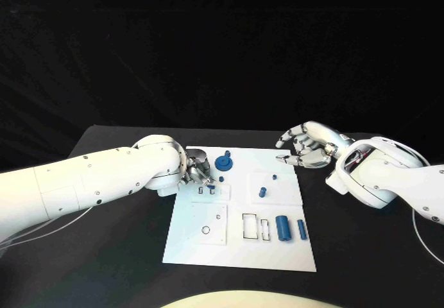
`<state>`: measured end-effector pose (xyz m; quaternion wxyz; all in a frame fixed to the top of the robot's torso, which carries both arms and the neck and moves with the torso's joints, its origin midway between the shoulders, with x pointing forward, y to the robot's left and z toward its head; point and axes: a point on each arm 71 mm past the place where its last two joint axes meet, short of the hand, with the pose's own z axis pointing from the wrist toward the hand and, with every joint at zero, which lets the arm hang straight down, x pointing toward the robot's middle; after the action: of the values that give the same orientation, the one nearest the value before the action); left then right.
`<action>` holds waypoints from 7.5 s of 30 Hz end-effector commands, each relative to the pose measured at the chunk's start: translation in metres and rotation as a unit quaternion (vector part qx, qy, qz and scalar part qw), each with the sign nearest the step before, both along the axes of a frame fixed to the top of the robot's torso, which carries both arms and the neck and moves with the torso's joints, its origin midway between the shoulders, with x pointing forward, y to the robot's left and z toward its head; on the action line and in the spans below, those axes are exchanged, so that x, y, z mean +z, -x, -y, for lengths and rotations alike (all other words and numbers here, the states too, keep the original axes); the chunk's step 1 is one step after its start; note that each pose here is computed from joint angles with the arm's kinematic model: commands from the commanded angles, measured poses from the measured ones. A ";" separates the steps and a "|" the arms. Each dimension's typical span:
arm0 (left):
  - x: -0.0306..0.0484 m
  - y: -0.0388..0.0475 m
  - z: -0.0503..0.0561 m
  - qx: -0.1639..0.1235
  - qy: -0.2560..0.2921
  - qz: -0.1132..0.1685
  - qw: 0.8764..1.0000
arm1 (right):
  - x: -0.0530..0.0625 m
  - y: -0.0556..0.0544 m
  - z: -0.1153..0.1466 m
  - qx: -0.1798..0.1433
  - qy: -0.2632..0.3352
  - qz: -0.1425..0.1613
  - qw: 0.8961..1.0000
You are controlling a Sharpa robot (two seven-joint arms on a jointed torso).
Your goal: Assemble the parts on the task board
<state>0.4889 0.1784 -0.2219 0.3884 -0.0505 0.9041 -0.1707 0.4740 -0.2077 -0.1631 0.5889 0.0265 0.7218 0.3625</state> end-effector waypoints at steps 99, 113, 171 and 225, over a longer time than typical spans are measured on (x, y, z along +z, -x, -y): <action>-0.0142 -0.0006 0.011 -0.036 -0.036 -0.041 0.998 | -0.005 0.002 -0.003 0.014 0.008 -0.010 1.000; -0.0146 -0.0015 0.009 -0.035 -0.039 -0.040 0.998 | -0.005 0.002 -0.003 0.014 0.008 -0.010 1.000; 0.0476 -0.0798 -0.033 0.063 -0.026 0.002 0.998 | -0.008 -0.003 0.002 0.005 0.008 -0.007 1.000; 0.0079 -0.0797 -0.026 0.060 -0.018 -0.067 0.996 | -0.007 -0.003 -0.004 0.011 0.006 -0.007 1.000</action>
<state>0.5693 0.2082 -0.2138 0.3445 -0.1118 0.9251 -0.1140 0.4774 -0.2051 -0.1706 0.5810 0.0248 0.7294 0.3602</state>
